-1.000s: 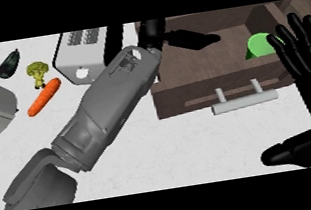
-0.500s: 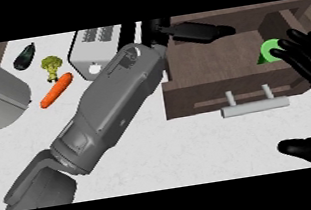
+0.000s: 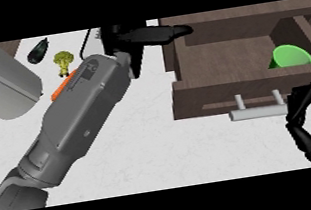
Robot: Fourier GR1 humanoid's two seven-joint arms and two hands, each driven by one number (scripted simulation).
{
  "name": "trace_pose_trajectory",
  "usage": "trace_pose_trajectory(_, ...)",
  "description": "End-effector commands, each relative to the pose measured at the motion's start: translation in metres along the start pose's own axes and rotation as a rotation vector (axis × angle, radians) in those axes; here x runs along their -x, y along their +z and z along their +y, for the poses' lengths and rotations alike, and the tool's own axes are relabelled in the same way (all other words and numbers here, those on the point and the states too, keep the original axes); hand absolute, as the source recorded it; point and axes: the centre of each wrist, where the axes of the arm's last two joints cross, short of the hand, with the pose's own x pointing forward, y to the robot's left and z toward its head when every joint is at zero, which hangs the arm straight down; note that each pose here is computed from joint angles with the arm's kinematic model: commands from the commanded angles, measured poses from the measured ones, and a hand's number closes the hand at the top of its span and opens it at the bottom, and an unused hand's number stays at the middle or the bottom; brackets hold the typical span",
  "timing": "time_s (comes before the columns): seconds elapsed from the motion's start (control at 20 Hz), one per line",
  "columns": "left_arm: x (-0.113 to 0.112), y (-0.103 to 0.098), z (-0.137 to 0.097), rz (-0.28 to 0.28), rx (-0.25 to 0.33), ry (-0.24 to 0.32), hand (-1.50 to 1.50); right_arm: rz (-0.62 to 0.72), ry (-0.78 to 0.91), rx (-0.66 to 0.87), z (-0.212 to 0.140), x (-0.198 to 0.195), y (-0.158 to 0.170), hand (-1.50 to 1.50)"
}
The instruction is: Pick up the cup, place it into the drawer and close the drawer
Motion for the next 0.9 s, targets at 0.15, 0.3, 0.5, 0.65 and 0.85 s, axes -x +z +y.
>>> trace_pose_trajectory(0.15,0.0,0.05,0.056,0.021,-0.08,0.026,-1.5,0.095,0.165,-0.061,0.006,-0.005,0.011,1.5)
trace_pose_trajectory(0.3,-0.024,0.06,0.091,0.028,-0.098,0.034,-1.5,0.126,0.179,-0.048,0.005,0.001,0.007,1.5)
trace_pose_trajectory(0.5,-0.028,0.093,0.114,0.045,-0.131,0.031,-1.5,0.158,0.232,-0.042,0.012,0.017,-0.006,1.5)
trace_pose_trajectory(0.65,-0.021,0.121,0.145,0.049,-0.092,0.039,-1.5,0.161,0.346,-0.129,0.01,0.034,-0.013,1.5)
trace_pose_trajectory(0.85,-0.032,0.126,0.166,0.051,-0.106,0.041,-1.5,0.161,0.596,-0.254,0.016,0.036,-0.021,1.5)
